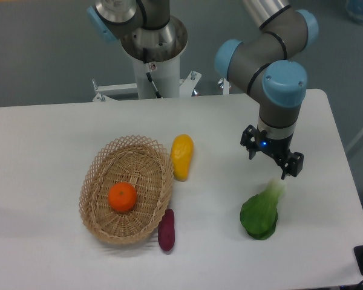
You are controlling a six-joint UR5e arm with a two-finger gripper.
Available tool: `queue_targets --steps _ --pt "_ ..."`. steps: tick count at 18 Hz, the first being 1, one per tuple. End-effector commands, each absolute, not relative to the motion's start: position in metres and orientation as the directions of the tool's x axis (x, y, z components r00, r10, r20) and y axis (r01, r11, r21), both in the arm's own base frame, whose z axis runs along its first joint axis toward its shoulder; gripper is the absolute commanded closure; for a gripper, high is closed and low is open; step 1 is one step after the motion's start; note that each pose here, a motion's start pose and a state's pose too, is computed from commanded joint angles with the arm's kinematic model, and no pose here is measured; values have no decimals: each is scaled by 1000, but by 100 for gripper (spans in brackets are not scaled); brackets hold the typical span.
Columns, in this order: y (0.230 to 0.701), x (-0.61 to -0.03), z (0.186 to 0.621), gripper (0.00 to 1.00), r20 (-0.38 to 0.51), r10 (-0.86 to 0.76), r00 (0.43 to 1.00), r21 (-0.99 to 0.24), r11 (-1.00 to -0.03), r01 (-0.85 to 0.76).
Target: Pick up the orange from the basket
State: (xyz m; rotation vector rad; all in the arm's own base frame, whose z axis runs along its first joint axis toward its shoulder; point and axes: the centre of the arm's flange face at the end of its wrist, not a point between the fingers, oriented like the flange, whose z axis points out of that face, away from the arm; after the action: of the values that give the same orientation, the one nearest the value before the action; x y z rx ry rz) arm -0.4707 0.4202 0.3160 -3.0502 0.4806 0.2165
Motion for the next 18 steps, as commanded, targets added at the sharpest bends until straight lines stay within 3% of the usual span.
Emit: queue_targets --steps 18 --pt "521 -352 325 0 -93 -73 993 -154 -984 -87"
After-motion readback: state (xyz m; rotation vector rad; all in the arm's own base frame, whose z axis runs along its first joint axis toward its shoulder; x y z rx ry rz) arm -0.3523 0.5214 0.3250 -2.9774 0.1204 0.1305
